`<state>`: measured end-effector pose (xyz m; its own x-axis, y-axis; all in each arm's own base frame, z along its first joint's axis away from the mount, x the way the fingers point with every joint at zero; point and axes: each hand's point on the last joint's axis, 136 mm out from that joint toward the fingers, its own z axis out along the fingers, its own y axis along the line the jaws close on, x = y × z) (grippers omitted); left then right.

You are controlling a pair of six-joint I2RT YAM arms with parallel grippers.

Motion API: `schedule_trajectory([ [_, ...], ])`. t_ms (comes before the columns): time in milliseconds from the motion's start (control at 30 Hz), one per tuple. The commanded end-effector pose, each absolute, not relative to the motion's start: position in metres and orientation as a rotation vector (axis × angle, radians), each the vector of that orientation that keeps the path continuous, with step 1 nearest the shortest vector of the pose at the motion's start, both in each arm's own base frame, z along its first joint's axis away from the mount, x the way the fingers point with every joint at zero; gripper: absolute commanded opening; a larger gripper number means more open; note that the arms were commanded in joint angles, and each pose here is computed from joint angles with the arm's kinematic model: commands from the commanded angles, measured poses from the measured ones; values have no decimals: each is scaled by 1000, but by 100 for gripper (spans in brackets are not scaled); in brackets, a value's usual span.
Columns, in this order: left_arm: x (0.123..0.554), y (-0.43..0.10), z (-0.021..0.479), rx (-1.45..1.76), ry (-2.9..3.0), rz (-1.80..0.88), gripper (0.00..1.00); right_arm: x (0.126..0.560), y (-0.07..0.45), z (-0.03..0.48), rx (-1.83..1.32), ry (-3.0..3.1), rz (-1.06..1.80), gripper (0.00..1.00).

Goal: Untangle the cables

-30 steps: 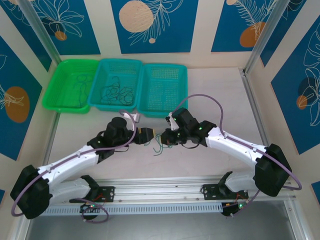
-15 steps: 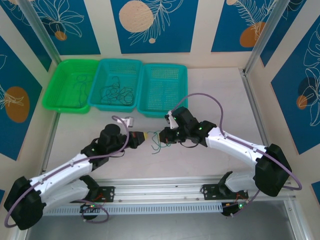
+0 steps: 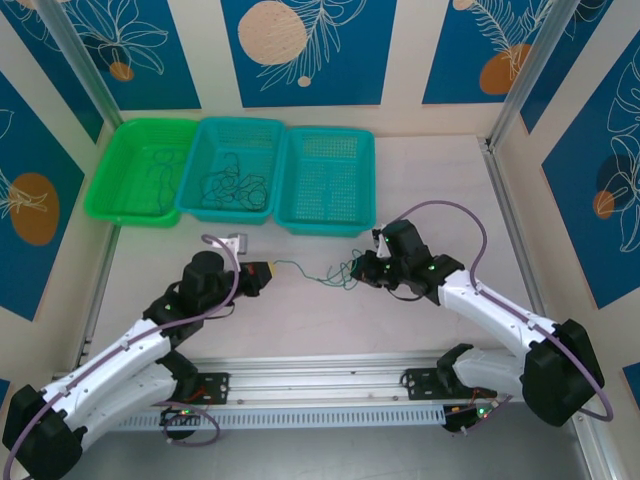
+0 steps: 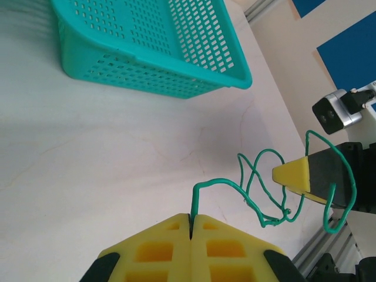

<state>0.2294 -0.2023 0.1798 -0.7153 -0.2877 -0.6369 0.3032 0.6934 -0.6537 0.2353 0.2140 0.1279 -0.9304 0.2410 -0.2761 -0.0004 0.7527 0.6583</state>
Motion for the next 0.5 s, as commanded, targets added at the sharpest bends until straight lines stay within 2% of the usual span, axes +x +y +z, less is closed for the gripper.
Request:
schedule_trajectory([
  [0,236,-189,180,-18,2129,-934,0,233,181,112,381,2649,841,10],
  [167,235,-178,183,-41,2120,-904,0,235,127,101,683,2592,739,9],
  [233,235,-175,184,-49,2119,-899,0,233,108,98,777,2550,743,13],
  [333,235,-174,184,-51,2118,-905,0,230,97,100,806,2505,778,17],
  [467,236,-176,181,-57,2123,-920,0,228,105,105,723,2495,854,13],
])
